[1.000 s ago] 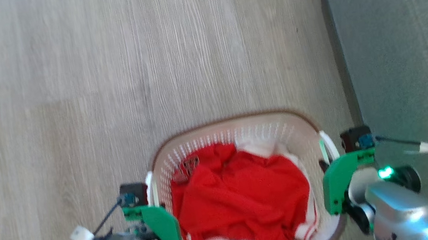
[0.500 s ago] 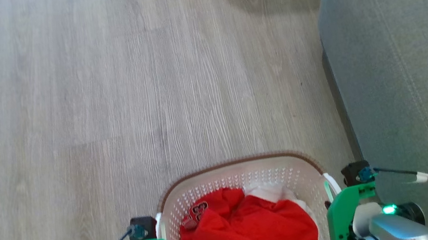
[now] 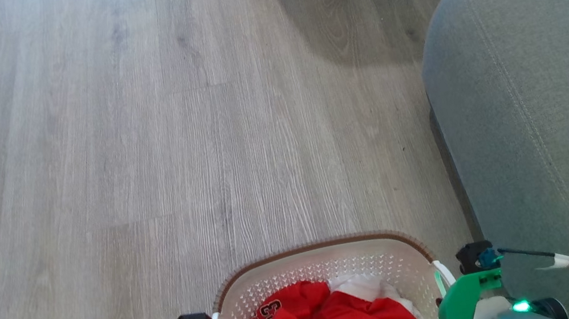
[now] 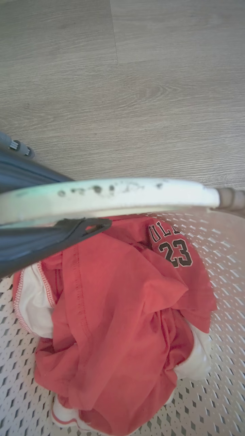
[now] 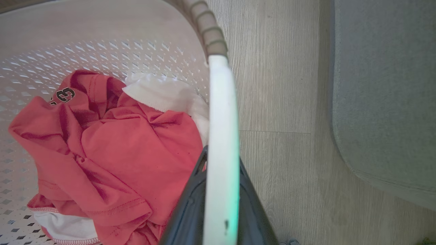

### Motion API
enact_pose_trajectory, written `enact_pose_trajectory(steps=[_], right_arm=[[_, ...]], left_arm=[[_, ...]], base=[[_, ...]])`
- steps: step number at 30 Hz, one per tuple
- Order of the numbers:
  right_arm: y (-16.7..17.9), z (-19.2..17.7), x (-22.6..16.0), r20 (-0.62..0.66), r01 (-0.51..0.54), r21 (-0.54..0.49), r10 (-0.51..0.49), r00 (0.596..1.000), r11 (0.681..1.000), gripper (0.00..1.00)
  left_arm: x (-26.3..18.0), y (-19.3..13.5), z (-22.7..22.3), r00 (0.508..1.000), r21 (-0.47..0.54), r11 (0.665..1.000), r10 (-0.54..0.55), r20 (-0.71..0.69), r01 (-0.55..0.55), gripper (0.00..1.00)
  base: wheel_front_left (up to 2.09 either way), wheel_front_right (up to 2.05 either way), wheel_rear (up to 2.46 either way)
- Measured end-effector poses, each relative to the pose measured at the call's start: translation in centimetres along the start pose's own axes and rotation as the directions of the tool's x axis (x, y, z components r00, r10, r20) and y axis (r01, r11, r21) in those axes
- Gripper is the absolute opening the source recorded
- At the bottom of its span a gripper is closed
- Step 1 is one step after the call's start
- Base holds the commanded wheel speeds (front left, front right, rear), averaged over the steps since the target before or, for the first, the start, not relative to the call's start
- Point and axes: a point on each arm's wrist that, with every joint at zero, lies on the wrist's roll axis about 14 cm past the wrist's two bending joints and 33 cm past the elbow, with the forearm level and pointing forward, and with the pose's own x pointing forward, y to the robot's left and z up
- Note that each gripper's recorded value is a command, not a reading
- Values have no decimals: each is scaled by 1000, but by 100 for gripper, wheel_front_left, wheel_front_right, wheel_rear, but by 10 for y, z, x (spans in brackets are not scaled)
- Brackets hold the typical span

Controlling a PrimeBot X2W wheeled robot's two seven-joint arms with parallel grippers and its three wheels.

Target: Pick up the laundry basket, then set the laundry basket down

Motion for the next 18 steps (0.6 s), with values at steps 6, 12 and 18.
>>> enact_pose_trajectory(steps=[6,12,18], right_arm=[[2,1,-3,6,-2,-3,2,1000,1000,0],[4,1,-5,13,-7,-8,7,1000,1000,0],[5,-4,-6,6,-8,-8,8,1000,1000,0]], left_arm=[[-2,-1,1,1000,8,1000,-1,8,1,0],[-5,-1,-1,1000,2,1000,1,11,-1,0],[-6,-2,-6,1000,10,1000,-1,3,1,0]], base=[[0,0,0],[0,0,0],[0,0,0]])
